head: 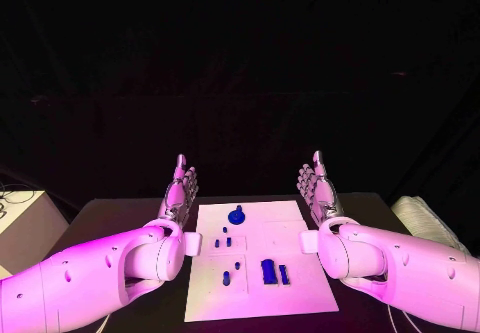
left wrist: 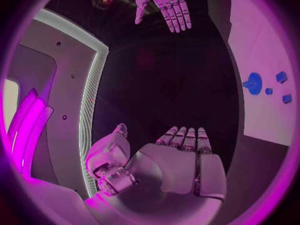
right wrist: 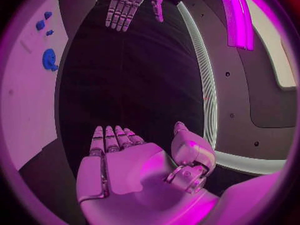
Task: Assemble the parts on the task board
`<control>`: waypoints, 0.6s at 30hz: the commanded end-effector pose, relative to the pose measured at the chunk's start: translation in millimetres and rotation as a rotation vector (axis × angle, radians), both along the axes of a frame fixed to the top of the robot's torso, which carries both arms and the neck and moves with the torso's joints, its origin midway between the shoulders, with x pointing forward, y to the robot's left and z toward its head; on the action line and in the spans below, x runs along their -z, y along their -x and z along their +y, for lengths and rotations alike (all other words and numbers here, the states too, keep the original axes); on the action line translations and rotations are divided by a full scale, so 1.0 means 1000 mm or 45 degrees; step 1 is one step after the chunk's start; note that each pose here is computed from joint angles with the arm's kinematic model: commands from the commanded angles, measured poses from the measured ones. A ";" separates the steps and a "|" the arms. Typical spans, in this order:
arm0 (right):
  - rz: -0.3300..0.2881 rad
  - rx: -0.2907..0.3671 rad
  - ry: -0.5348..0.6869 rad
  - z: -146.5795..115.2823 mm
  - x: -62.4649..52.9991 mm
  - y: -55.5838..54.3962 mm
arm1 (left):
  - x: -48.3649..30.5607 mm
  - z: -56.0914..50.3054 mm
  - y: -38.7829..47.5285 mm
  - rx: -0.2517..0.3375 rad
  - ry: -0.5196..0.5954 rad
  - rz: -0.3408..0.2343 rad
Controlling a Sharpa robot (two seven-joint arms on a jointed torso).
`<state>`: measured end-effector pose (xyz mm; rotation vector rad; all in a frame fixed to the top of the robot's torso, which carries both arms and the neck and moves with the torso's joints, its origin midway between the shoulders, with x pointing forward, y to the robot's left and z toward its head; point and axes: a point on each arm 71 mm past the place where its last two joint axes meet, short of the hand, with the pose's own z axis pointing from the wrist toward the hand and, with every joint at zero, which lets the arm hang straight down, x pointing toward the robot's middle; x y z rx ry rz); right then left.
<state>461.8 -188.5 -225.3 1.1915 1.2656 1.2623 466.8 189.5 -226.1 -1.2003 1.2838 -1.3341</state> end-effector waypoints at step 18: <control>-0.014 0.068 0.000 -0.004 -0.001 0.000 | -0.0019 0.003 0.0051 -0.134 -0.058 -0.017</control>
